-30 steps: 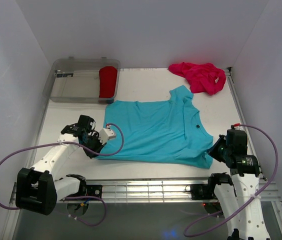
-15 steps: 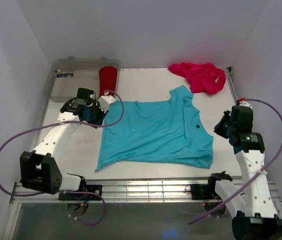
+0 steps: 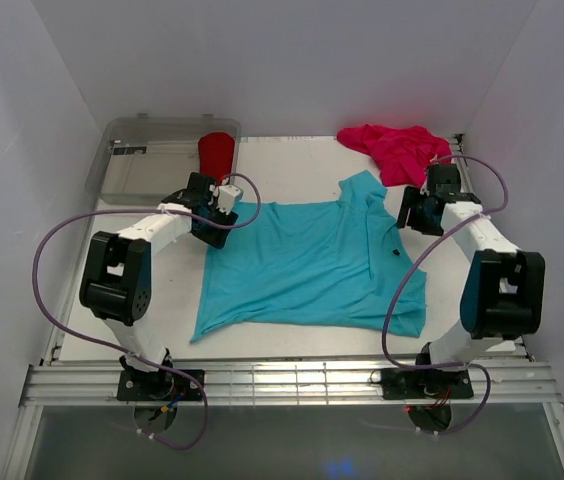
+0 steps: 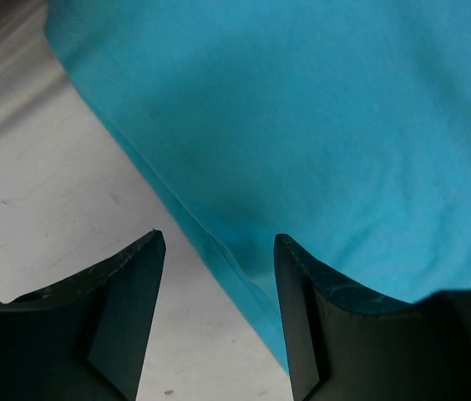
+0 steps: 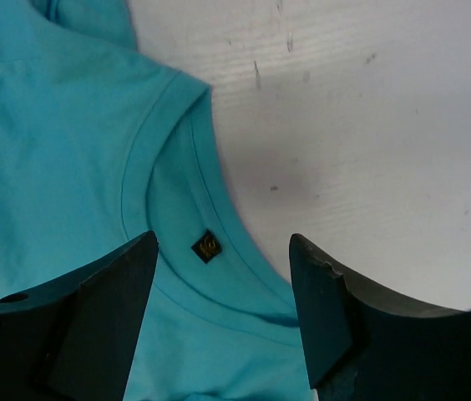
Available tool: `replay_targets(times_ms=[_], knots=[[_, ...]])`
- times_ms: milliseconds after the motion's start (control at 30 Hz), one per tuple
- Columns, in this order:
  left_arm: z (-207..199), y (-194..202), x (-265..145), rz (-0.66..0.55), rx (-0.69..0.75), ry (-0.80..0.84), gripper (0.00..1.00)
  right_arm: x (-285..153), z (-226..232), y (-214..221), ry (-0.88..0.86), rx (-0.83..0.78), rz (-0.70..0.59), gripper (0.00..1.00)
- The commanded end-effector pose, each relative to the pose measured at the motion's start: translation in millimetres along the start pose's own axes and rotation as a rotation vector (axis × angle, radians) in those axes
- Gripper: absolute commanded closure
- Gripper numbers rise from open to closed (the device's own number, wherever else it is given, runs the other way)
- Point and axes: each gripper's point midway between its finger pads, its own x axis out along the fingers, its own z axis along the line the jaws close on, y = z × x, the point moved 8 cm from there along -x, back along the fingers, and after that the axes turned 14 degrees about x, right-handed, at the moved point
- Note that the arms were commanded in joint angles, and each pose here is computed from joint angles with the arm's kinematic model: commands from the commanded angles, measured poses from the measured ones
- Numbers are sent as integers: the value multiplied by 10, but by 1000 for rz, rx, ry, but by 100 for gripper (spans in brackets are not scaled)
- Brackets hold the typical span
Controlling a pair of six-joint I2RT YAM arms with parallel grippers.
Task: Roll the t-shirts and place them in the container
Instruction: Flatten out the T-shirt at the center of the board.
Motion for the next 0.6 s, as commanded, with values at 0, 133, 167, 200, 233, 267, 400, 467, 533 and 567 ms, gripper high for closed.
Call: replay_targets(times_ms=[0, 133, 167, 200, 233, 267, 400, 467, 533, 567], knots=[[123, -85, 83, -36, -54, -108, 34, 210, 185, -351, -69, -64, -75, 29], [103, -65, 199, -27, -59, -79, 35, 631, 223, -382, -68, -76, -11, 31], [88, -46, 234, -20, -60, -67, 37, 661, 256, -442, -75, -78, -16, 32], [70, -30, 250, -17, -62, -56, 39, 763, 272, -403, -95, -79, 17, 32], [43, -24, 265, -21, -64, -34, 40, 795, 290, -399, -113, -81, 27, 33], [-4, 9, 283, -18, -63, -10, 42, 819, 324, -395, -144, -80, 39, 33], [-103, 83, 333, -14, -70, 50, 46, 915, 321, -340, -156, -70, 56, 36], [-90, 122, 369, 11, -72, 35, 55, 942, 321, -307, -164, -61, 64, 47], [-100, 159, 414, 31, -71, 40, 68, 991, 302, -248, -162, -50, 80, 59], [-116, 169, 423, 33, -72, 51, 71, 1012, 280, -228, -145, -47, 83, 63]])
